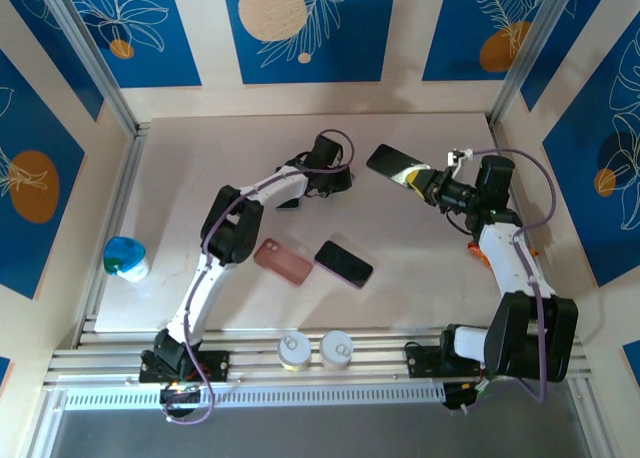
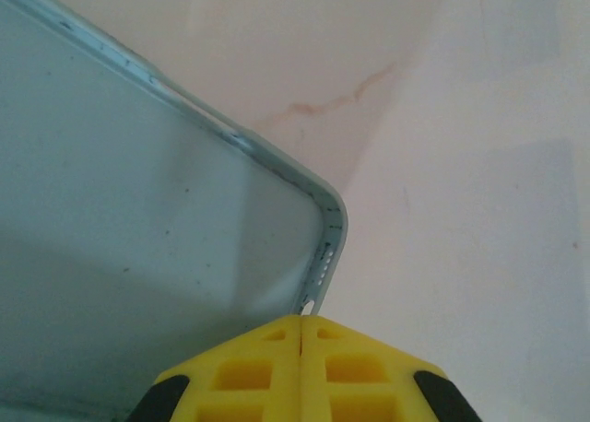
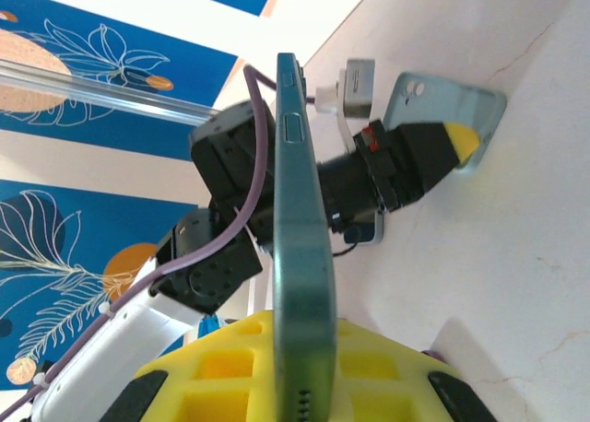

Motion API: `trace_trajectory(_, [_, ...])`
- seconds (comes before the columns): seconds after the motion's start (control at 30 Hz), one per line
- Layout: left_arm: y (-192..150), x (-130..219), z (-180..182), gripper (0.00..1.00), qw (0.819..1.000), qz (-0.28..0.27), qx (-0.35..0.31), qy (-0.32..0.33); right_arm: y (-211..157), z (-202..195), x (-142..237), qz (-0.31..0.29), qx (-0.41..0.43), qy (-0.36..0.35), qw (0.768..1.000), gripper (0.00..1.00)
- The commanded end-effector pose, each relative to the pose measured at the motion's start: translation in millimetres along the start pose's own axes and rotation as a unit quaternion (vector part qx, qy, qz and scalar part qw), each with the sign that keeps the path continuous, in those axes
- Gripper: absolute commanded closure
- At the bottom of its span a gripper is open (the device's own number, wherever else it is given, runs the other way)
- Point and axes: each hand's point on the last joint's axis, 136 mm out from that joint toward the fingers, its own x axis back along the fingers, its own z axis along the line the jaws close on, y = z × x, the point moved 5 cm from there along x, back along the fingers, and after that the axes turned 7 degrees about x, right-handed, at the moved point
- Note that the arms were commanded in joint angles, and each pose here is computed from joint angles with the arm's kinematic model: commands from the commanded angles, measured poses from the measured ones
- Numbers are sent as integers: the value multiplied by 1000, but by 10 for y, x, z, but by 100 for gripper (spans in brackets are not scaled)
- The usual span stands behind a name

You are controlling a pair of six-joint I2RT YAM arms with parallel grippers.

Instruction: Put the phone into the phone case

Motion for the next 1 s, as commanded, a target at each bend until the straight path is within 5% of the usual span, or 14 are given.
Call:
trace_trajectory(0.0, [-340, 28, 38, 100, 999, 33, 33, 8, -56, 72, 160, -6, -9, 10, 1000, 100])
trace_trajectory(0.67, [-1202, 264, -423, 100, 995, 2, 94, -40, -479, 72, 574, -3, -40, -18, 999, 100])
trace_trajectory(0.97, [-624, 990, -379, 100, 995, -57, 59, -64, -645, 51, 608, 12, -51, -20, 998, 100])
